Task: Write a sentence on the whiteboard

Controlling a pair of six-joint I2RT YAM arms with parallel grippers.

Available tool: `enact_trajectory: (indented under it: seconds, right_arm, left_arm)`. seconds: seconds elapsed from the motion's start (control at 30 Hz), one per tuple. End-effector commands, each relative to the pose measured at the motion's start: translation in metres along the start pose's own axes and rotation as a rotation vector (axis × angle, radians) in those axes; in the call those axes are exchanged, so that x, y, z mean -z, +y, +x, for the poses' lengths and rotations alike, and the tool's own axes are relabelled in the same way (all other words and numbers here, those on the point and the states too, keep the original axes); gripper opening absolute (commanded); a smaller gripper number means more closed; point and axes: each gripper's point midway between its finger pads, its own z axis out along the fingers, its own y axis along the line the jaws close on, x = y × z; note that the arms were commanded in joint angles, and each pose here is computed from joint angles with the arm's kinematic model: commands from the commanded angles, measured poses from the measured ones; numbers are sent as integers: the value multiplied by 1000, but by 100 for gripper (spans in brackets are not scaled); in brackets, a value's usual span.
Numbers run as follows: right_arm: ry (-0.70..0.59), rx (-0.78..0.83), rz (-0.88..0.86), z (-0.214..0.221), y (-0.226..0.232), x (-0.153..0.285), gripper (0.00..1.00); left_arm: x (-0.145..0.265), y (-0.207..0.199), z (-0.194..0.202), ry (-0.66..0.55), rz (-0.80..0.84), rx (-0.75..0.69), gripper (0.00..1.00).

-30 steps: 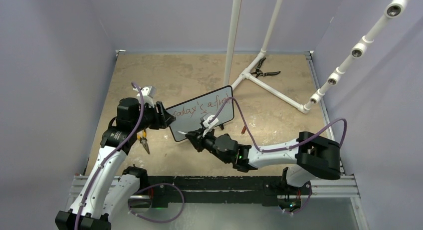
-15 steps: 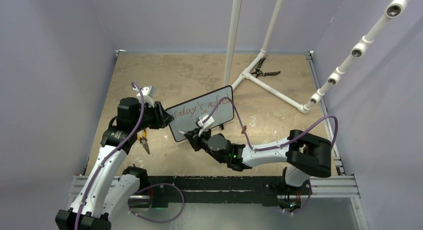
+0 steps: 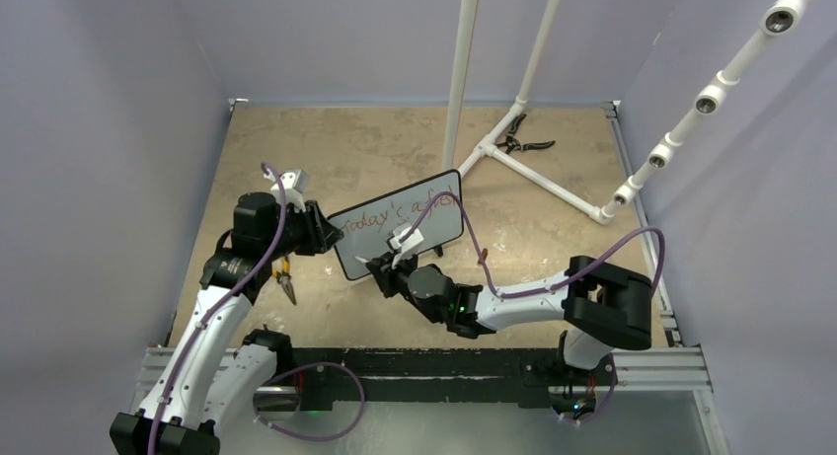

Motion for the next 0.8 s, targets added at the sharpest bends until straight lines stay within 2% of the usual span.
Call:
enact_trajectory:
  seconds: [0.0,0.77]
  right_arm:
    - [-45,-17,1,-17,10,-8,0]
    - [16,-14,96,5,-12,-3,0]
  left_arm:
    - [-1,-3,-3,-14,18,15,32]
    - [2,-5,-4,-21,22,11,31]
